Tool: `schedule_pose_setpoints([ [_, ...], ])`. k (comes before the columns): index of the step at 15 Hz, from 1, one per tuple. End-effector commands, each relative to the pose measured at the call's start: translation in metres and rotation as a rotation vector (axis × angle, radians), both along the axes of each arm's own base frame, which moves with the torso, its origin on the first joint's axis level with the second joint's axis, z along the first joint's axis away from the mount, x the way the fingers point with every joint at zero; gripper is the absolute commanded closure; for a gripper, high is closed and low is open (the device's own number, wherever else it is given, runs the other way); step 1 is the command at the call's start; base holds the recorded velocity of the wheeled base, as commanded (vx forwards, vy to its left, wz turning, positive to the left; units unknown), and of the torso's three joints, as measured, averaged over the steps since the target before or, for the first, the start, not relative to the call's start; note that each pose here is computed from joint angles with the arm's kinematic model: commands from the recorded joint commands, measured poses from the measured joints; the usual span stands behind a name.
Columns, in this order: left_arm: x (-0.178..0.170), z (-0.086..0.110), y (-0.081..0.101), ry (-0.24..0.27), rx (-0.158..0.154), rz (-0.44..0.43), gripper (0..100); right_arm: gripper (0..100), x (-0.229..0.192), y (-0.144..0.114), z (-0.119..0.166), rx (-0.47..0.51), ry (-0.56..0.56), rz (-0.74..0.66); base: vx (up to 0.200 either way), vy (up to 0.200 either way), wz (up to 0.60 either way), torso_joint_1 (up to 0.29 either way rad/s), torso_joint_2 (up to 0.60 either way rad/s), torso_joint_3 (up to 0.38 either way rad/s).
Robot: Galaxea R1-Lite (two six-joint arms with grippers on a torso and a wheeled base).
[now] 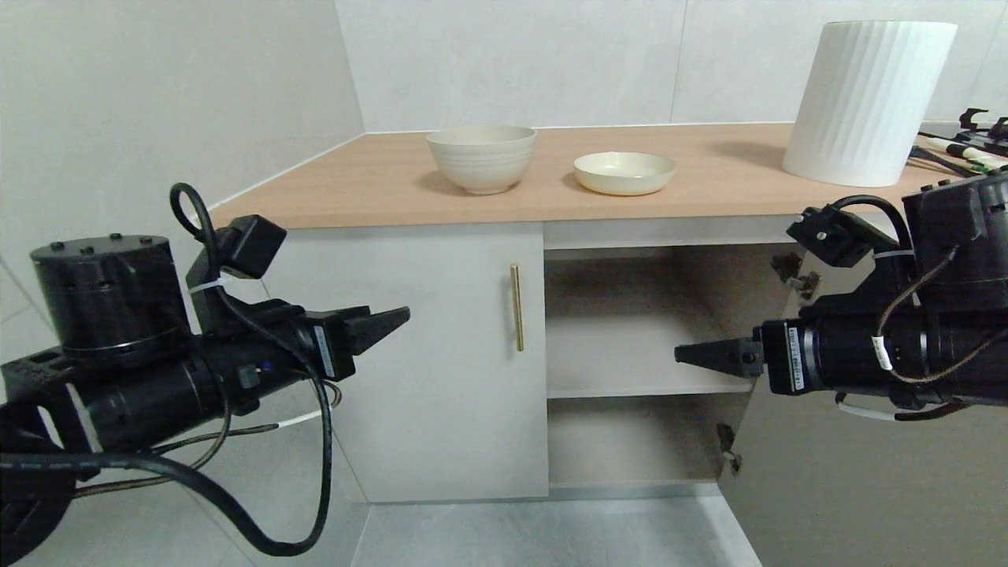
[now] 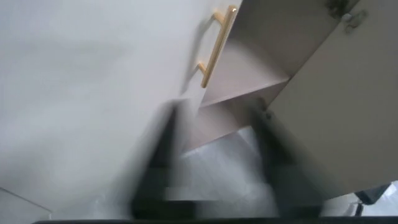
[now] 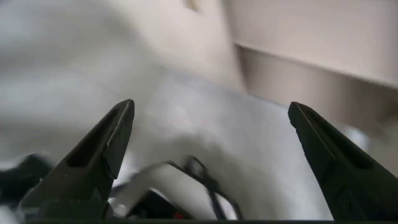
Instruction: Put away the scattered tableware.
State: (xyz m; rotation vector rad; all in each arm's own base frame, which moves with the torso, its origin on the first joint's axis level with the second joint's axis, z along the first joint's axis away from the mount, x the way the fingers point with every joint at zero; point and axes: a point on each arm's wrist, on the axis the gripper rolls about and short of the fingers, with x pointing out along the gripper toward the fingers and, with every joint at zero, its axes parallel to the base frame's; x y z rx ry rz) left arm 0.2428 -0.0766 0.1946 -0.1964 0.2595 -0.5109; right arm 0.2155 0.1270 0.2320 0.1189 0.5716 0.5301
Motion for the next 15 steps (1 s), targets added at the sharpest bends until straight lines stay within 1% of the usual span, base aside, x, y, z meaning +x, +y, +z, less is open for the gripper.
schedule_pose_setpoints([
  [1,-0.013,0.020,0.008,-0.059,-0.017,0.017,0,0,-0.001,-0.001,0.009,-0.014,-0.022,-0.034,0.000,0.000,0.00,0.000,0.00,0.000],
  [2,-0.022,0.029,0.011,-0.071,-0.020,0.020,0,0,-0.008,-0.005,0.011,-0.008,-0.033,-0.035,0.000,0.000,0.00,0.000,0.00,0.000],
  [3,-0.027,0.034,0.012,-0.067,-0.019,0.020,0,0,-0.012,-0.007,0.010,-0.011,-0.033,-0.034,0.000,0.000,0.00,0.000,0.00,0.000],
  [5,-0.041,0.048,0.017,-0.024,-0.006,0.025,0,0,-0.022,-0.013,0.012,-0.040,-0.069,-0.010,0.000,0.000,0.00,0.000,0.00,0.000],
  [8,-0.045,0.049,0.018,-0.019,0.009,0.022,0,0,-0.029,-0.017,0.019,-0.029,-0.101,-0.010,0.000,0.000,0.00,0.000,0.00,0.000],
  [10,-0.045,0.049,0.018,-0.018,0.010,0.022,0,0,-0.032,-0.019,0.021,-0.023,-0.110,-0.009,0.000,0.000,0.00,0.000,0.00,0.000],
  [12,-0.049,0.052,0.019,-0.033,0.006,0.022,0,0,-0.035,-0.020,0.023,-0.017,-0.117,-0.006,0.000,0.000,0.00,0.000,0.00,0.000],
  [15,-0.051,0.054,0.019,-0.041,0.004,0.022,0,0,-0.036,-0.020,0.024,-0.015,-0.121,-0.002,0.200,0.000,0.00,-0.001,0.00,0.001],
])
